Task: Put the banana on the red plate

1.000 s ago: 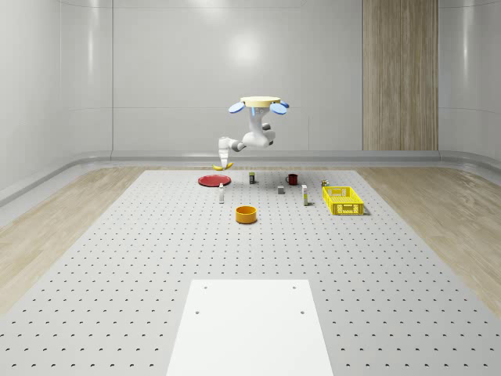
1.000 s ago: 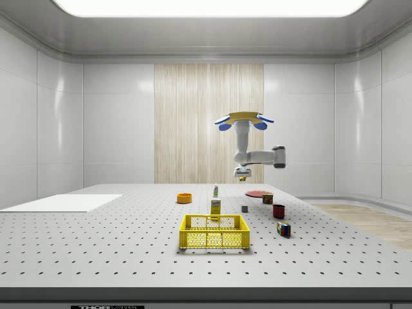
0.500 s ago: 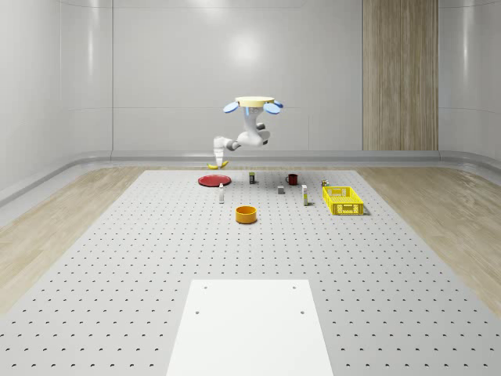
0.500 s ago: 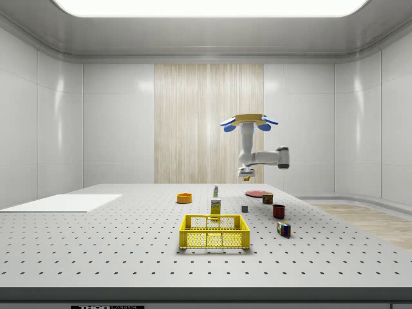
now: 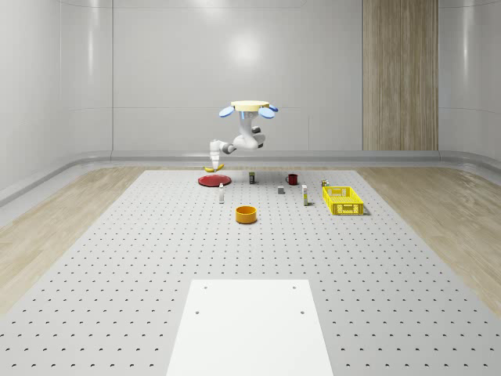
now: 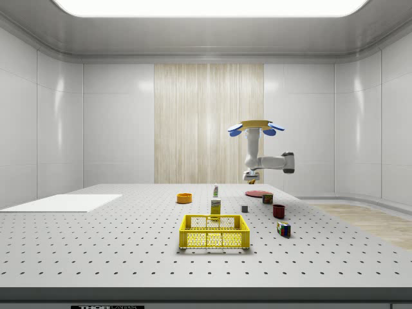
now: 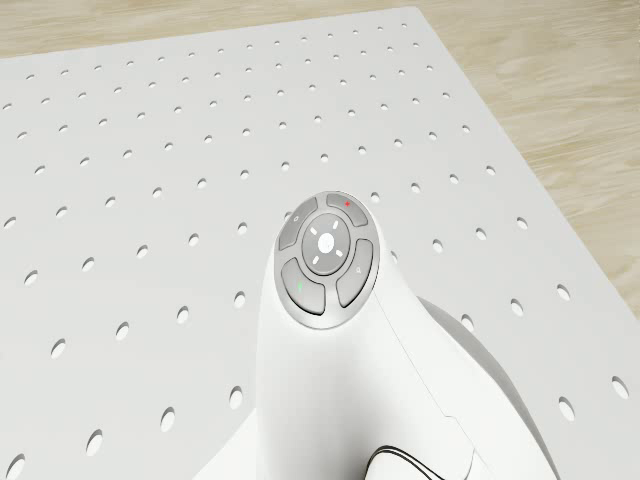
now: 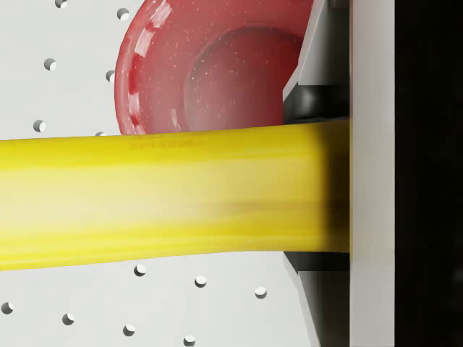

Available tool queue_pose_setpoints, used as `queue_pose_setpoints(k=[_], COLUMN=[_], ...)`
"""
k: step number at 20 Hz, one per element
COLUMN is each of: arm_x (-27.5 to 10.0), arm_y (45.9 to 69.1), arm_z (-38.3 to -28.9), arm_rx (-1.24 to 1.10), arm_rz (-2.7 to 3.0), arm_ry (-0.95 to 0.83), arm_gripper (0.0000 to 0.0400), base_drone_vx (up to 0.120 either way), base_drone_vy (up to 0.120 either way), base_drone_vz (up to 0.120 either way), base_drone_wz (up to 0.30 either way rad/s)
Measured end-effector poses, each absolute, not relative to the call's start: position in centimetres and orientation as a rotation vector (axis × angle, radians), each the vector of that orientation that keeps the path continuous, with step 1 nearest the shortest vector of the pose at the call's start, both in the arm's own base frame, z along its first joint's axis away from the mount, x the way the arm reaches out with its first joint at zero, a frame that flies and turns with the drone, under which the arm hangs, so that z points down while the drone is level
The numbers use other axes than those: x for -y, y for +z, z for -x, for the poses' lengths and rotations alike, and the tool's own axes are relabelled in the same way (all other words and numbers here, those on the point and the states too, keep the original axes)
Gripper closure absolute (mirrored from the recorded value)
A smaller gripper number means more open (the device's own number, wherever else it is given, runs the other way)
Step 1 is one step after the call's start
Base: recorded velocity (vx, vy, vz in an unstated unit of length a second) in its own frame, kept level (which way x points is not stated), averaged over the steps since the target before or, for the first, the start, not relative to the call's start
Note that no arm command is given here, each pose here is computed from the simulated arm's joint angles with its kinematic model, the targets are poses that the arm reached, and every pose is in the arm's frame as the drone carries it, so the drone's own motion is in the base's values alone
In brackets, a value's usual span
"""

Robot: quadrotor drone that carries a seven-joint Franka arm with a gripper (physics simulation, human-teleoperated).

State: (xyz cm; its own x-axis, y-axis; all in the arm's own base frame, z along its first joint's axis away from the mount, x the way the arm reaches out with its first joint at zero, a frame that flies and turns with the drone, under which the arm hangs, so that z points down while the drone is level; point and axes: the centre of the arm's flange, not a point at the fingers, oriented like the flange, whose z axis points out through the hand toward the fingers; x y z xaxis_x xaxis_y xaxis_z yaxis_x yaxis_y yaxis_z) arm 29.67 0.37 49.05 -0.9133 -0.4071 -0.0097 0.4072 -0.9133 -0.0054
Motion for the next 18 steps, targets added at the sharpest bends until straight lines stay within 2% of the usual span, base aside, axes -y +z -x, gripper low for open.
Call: queue_pose_setpoints(k=[3, 8, 15, 18], arm_x=[-0.38, -0.38, -0.38, -0.38], arm_y=[49.05, 49.05, 49.05, 49.05], arm_z=[-29.67, -29.67, -29.67, -29.67], arm_rx=[-0.010, -0.010, -0.010, -0.010], arm_rz=[-0.012, -0.012, -0.012, -0.012], arm_ry=[-2.723, -2.723, -2.723, -2.723], arm_gripper=[0.0207, 0.0207, 0.0207, 0.0207], base_drone_vx=[0.000, 0.000, 0.000, 0.000], base_drone_vy=[-0.053, -0.120, -0.120, -0.120], base_drone_vz=[0.000, 0.000, -0.120, -0.013], base_drone_wz=[0.000, 0.000, 0.000, 0.000])
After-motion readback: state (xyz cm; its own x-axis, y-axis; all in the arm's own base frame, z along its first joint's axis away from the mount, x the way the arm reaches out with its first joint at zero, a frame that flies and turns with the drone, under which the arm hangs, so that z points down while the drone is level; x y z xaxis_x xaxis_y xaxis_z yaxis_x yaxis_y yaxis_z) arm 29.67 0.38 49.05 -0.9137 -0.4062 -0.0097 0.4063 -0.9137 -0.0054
